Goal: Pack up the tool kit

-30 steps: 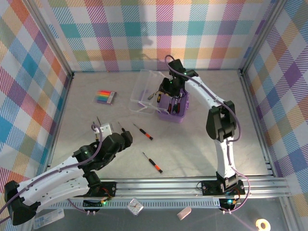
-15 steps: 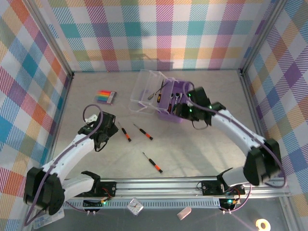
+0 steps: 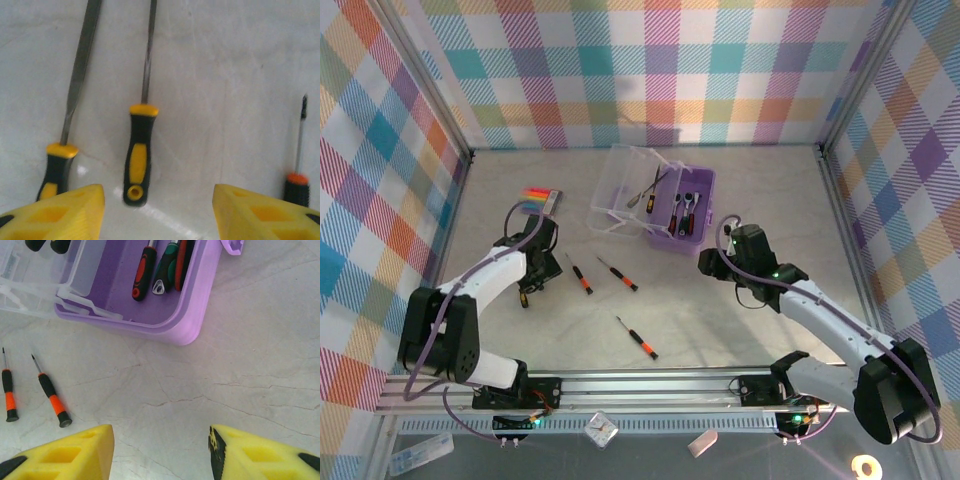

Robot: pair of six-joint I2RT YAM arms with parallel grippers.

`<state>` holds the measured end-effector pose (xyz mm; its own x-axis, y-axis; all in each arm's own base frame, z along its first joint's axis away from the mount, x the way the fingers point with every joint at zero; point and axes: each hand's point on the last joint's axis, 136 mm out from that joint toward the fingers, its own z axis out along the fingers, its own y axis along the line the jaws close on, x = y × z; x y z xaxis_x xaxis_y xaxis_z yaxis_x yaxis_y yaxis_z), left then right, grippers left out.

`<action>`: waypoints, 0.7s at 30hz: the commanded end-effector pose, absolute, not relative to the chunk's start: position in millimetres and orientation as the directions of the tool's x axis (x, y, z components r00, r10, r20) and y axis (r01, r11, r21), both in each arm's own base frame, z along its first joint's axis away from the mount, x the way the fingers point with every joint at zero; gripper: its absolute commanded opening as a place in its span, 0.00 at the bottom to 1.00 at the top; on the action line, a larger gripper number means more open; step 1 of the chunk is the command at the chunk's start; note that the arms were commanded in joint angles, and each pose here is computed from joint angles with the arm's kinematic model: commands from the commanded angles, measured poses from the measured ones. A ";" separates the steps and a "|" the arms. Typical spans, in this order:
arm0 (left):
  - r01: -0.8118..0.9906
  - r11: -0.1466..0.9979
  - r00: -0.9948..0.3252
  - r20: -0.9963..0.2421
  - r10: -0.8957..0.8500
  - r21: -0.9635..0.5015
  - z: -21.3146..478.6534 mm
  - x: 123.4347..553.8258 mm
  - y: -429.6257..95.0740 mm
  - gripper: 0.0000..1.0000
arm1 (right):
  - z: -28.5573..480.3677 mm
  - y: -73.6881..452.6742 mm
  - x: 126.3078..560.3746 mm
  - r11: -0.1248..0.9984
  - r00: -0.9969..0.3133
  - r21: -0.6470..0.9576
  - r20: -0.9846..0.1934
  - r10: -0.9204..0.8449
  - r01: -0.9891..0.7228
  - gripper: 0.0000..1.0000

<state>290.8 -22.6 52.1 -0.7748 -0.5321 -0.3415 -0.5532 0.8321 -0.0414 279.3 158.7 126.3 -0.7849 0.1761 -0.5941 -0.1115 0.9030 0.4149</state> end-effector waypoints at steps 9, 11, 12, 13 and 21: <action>-0.560 0.828 -0.796 -0.272 -0.540 -0.006 31.1 299.3 -3.8 0.52 | 134.5 149.6 284.3 0.888 -0.703 0.452 -0.659 0.269 -0.084 0.46; -0.545 0.838 -0.807 -0.259 -0.530 -0.018 26.2 303.1 -7.5 0.49 | 133.2 148.7 284.7 0.889 -0.701 0.451 -0.659 0.273 -0.078 0.46; -0.540 0.841 -0.811 -0.254 -0.527 -0.019 23.5 304.8 -8.5 0.47 | 132.3 148.3 284.4 0.890 -0.702 0.451 -0.658 0.275 -0.074 0.46; -0.536 0.844 -0.816 -0.247 -0.523 -0.014 20.4 305.1 -8.5 0.44 | 131.5 147.3 285.0 0.890 -0.701 0.450 -0.657 0.278 -0.069 0.46; -0.513 0.858 -0.840 -0.211 -0.500 0.010 5.2 307.9 -10.3 0.18 | 131.0 146.1 285.7 0.894 -0.701 0.444 -0.657 0.278 -0.061 0.45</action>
<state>309.4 -8.3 17.4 -0.8238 -0.5101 -0.2473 -0.5279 0.8493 0.0063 281.9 147.5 126.2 -0.7221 0.2593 -0.6413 -0.0676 0.8962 0.4385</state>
